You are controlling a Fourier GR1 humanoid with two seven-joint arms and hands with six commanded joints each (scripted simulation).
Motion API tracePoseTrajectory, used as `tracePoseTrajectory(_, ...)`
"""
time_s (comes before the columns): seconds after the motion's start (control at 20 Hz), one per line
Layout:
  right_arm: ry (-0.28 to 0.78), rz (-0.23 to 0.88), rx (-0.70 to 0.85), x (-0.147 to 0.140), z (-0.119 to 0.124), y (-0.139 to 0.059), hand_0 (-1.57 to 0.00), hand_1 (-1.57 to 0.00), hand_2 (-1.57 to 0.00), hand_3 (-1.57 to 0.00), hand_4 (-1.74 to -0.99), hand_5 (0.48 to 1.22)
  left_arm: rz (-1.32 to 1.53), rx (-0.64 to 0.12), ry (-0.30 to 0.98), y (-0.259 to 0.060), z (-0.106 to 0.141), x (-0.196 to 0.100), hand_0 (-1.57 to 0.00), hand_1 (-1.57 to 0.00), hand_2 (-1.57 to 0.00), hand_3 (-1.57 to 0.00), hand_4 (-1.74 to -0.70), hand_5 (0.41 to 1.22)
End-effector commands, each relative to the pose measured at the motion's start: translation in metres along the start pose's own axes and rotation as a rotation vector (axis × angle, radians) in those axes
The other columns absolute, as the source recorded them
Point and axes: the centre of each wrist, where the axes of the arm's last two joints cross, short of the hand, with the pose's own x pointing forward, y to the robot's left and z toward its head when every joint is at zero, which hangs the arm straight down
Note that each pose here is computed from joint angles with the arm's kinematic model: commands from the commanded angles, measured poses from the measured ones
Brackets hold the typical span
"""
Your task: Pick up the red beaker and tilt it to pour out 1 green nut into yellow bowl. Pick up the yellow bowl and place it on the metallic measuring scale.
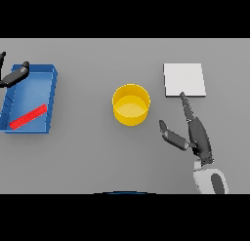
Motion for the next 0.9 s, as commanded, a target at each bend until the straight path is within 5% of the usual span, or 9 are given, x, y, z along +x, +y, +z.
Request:
tracePoseTrajectory(0.0, -0.021, 0.011, 0.035, 0.003, -0.007, 0.0, 0.0, 0.0, 0.0, 0.0, -1.162, 0.694, 0.008, -0.001, -0.003, -0.001, 0.0, 0.003, -0.03, -0.03, -0.03, -0.02, -0.78, 0.679)
tracePoseTrajectory(0.25, -0.085, 0.204, 0.226, 0.018, -0.037, -0.01, 0.0, 0.0, 0.0, 0.0, -1.255, 0.7, 0.016, -0.007, -0.003, -0.008, 0.003, 0.001, -0.01, -0.01, -0.01, -0.01, -0.79, 0.707)
tracePoseTrajectory(0.6, -0.202, 0.653, 0.482, 0.046, -0.08, -0.005, 0.0, 0.0, 0.0, 0.0, -1.276, 0.666, 0.01, -0.01, -0.004, -0.006, 0.0, 0.003, 0.0, 0.0, 0.0, 0.0, -0.79, 0.716)
tracePoseTrajectory(0.85, -0.252, 0.755, 0.636, 0.054, -0.1, 0.005, 0.0, 0.0, 0.0, 0.0, -1.274, 0.656, 0.001, -0.019, 0.0, -0.012, -0.002, 0.002, 0.0, 0.0, 0.0, 0.0, -0.8, 0.723)
